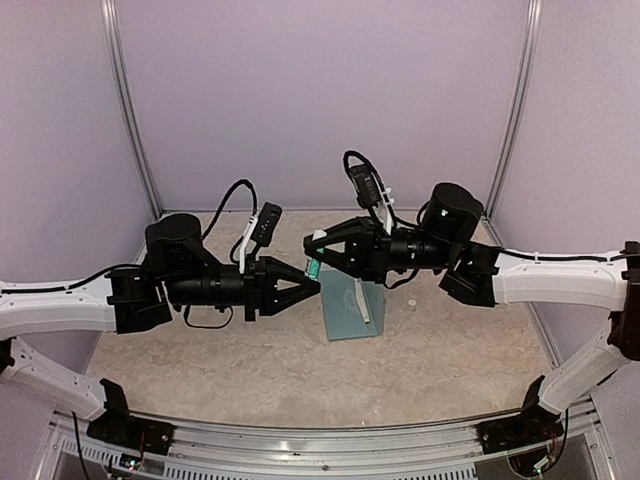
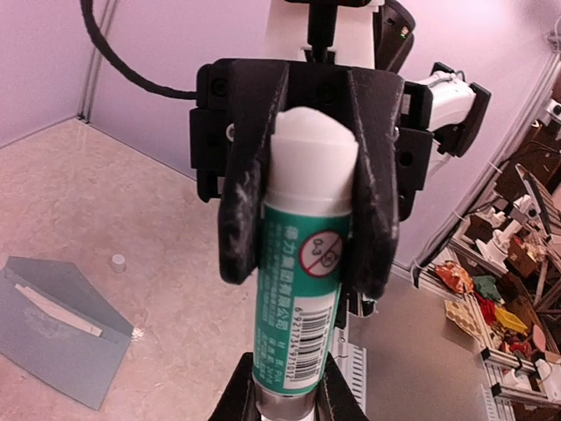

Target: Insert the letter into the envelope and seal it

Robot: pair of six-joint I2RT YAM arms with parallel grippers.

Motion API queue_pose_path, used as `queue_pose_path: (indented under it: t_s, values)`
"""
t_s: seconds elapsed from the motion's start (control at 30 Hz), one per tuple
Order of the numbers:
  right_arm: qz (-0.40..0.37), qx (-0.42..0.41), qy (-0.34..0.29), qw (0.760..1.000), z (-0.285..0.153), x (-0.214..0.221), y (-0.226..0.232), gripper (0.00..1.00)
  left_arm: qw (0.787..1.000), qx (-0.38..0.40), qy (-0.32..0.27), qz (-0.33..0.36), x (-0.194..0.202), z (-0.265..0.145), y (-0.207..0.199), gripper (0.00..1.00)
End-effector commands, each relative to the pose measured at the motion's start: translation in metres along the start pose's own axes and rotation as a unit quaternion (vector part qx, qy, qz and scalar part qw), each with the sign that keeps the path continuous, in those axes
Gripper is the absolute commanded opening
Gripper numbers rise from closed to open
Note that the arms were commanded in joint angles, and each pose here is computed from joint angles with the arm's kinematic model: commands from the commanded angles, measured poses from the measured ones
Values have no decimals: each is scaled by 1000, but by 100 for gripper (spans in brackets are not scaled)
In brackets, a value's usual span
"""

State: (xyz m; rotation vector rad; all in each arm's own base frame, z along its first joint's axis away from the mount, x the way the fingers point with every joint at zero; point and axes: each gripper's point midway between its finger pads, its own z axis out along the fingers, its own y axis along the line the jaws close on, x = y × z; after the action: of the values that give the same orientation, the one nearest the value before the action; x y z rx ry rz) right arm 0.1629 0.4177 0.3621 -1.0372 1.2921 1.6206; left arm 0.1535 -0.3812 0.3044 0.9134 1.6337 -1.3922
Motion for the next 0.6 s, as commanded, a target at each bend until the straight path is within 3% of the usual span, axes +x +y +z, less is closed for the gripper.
queue_pose_path:
  t_s: [0.0,0.13,0.27,0.47,0.57]
  values:
    - [14,154,3,988,-3,-4,-48,3,984,-168,-59,22,-19,-15,54,0]
    - [65,312,23,947,-10,12,-105,0,958,-275,-80,16,-22,-25,86,0]
    - [104,409,25,906,-15,27,-142,1,946,-316,-71,23,-16,-19,95,0]
    - [116,427,-1,897,-8,23,-157,3,922,-384,-27,44,1,-4,105,0]
    - [108,420,-12,901,-9,14,-150,8,925,-379,-23,34,6,2,105,0]
